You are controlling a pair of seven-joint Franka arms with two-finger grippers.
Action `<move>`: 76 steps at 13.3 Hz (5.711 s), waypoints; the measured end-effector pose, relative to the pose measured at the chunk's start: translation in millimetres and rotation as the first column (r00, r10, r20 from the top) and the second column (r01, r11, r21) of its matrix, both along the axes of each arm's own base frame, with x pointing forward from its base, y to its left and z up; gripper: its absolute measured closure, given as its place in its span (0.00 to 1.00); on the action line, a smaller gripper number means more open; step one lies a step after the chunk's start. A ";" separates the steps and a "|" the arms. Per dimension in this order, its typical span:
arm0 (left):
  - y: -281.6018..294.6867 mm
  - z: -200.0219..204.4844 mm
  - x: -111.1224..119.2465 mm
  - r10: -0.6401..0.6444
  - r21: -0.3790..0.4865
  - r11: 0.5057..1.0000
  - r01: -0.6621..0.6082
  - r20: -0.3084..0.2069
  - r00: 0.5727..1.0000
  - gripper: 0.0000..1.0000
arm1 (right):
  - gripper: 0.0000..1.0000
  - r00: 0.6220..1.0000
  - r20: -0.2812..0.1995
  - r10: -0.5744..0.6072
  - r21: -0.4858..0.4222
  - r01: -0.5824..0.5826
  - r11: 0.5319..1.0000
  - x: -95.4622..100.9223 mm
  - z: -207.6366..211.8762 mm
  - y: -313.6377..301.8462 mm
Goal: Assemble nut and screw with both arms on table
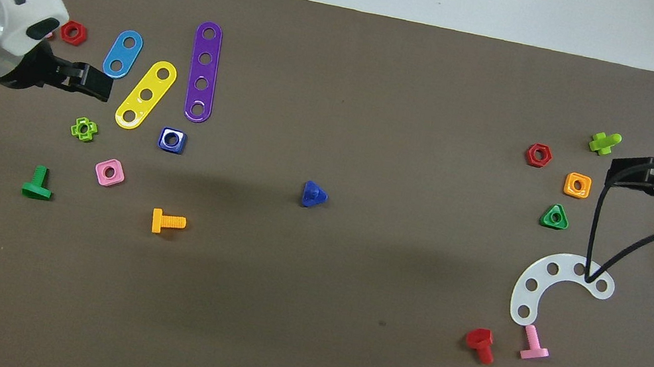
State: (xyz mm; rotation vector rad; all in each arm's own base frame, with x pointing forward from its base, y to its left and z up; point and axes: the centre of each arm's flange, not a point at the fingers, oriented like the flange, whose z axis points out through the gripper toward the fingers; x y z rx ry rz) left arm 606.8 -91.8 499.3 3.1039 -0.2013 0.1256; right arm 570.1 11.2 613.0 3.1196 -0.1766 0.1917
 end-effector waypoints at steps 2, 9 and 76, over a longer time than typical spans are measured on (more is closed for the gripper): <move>-14.1 -52.5 13.3 -0.017 -0.008 1.000 0.017 0.025 1.000 0.00 | 0.00 0.999 -0.042 0.005 -0.001 -0.005 1.000 -0.5 1.5 0.8; -48.7 -178.9 19.7 -0.105 -0.013 0.994 0.106 0.035 0.994 0.04 | 0.00 0.989 -0.145 0.018 -0.002 -0.018 1.000 -8.4 -10.5 6.0; 62.9 137.5 -59.4 0.074 0.051 0.996 -0.072 -0.045 0.996 0.00 | 0.00 0.989 -0.146 0.022 -0.002 -0.023 1.000 -8.6 -10.7 8.6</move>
